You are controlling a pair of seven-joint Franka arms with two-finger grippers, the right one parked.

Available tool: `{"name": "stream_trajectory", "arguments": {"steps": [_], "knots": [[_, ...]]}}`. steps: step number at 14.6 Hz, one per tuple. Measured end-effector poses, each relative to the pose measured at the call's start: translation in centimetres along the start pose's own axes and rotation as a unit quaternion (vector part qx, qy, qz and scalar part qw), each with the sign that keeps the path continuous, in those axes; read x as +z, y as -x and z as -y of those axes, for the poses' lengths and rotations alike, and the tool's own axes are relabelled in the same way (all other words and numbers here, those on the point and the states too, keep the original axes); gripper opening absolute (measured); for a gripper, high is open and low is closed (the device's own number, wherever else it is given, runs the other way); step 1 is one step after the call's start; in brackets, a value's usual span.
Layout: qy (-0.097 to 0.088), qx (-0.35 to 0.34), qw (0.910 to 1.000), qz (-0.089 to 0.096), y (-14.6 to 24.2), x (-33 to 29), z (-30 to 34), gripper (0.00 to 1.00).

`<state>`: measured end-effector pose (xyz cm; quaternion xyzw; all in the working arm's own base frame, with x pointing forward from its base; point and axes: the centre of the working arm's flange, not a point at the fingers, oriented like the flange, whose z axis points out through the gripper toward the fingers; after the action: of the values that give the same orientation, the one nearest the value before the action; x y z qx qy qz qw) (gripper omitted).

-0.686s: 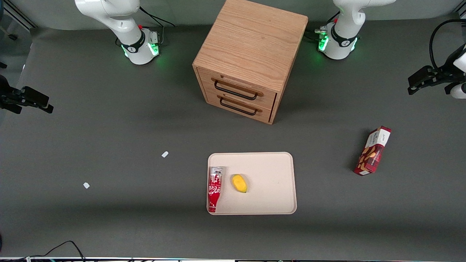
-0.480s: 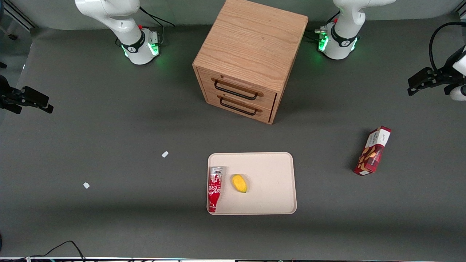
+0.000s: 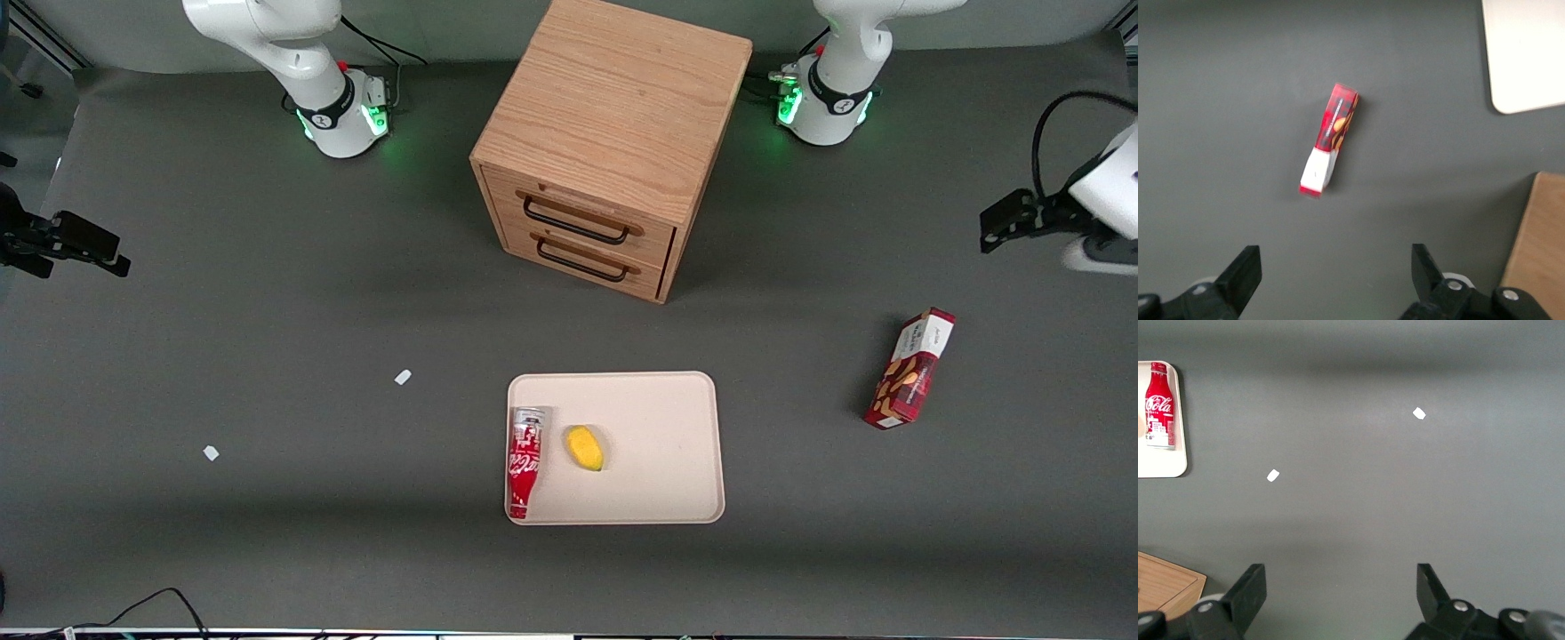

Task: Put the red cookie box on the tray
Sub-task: 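Move the left gripper down over the red shortbread box, then close the left gripper on the end of the red shortbread box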

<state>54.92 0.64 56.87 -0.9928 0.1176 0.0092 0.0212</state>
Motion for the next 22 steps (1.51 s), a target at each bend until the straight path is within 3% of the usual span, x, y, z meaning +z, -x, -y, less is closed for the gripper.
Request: {"name": "stream_trajectory", "arguments": {"steps": [4, 10, 19, 22], "knots": [[0.0, 0.037, 0.9993, -0.01, -2.7, 9.9, 2.4, 1.0], [-0.012, 0.062, 0.9968, -0.049, -3.4, 22.0, 3.5, 1.0], [-0.005, 0.066, 0.9971, -0.036, -3.1, 31.7, 3.5, 1.0], [-0.002, 0.066, 0.9974, -0.027, -2.9, 32.9, 3.4, 0.86]]}}
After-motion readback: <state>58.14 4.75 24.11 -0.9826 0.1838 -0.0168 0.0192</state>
